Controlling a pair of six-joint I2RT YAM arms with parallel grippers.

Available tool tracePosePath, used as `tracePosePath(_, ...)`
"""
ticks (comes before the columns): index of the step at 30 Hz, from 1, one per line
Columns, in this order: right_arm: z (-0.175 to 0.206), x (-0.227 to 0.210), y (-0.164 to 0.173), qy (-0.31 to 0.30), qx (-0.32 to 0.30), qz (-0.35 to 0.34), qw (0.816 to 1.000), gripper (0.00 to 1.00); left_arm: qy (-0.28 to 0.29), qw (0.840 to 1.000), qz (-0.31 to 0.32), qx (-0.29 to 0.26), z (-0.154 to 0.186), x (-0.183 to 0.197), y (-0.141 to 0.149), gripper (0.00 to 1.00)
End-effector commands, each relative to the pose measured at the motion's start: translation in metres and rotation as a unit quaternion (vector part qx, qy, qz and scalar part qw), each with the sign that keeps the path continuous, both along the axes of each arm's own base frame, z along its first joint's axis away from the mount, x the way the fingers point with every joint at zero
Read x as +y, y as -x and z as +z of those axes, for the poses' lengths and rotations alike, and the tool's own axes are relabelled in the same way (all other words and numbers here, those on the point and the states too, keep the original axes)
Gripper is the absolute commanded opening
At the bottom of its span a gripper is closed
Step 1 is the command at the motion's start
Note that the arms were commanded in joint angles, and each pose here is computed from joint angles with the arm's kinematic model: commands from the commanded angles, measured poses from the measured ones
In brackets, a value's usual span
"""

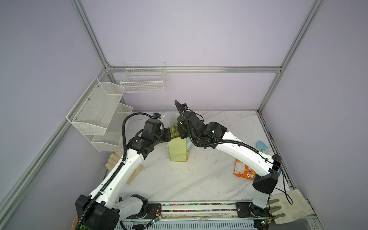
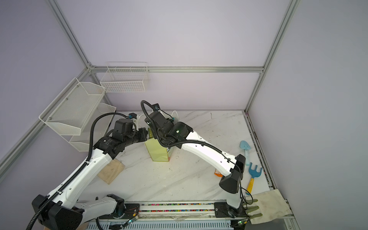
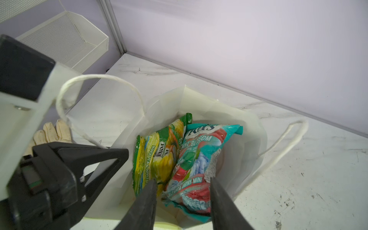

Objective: Place the snacks into the paper bag
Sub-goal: Place the snack in the paper bag, then rotate the snack at the middle-right of the table.

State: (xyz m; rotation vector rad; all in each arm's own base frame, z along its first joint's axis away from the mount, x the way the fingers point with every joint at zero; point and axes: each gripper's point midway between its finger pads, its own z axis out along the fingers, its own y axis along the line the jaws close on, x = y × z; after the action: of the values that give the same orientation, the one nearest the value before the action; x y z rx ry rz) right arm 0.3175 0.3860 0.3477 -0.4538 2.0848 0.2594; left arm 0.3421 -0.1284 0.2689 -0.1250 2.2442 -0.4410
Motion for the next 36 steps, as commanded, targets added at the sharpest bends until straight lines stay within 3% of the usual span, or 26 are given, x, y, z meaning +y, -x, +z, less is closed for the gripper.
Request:
tracePosePath(1, 0.024, -0.017, 0.0, -0.04, -0.016, -0.022, 0.999, 0.48, 0.005, 0.999, 0.009, -0.052, 0.021, 0.005, -0.006, 0.0)
tracePosePath(4, 0.031, -0.037, -0.003, -0.065, -0.021, -0.051, 0.996, 0.5, 0.005, 0.999, 0.009, -0.052, 0.021, 0.005, -0.006, 0.0)
tracePosePath(13, 0.03, -0.099, -0.016, -0.133, -0.005, -0.092, 0.987, 0.71, 0.005, 0.999, 0.008, -0.05, 0.017, 0.004, -0.008, 0.0)
tracePosePath(20, 0.034, -0.081, -0.002, -0.197, 0.004, 0.003, 0.98, 0.77, 0.005, 0.999, 0.008, -0.051, 0.018, 0.004, -0.009, 0.0)
tracePosePath(23, 0.031, -0.08, -0.001, -0.201, 0.011, 0.006, 0.98, 0.77, 0.006, 0.999, 0.006, -0.052, 0.02, 0.003, -0.009, 0.0)
tracePosePath(28, 0.008, -0.116, -0.013, -0.207, 0.03, -0.078, 0.975, 0.77, 0.003, 0.998, 0.01, -0.06, 0.026, 0.006, -0.008, 0.0)
tracePosePath(36, -0.052, -0.218, -0.012, -0.228, 0.083, -0.246, 0.938, 0.91, -0.004, 0.998, 0.01, -0.058, 0.025, 0.007, -0.009, 0.0)
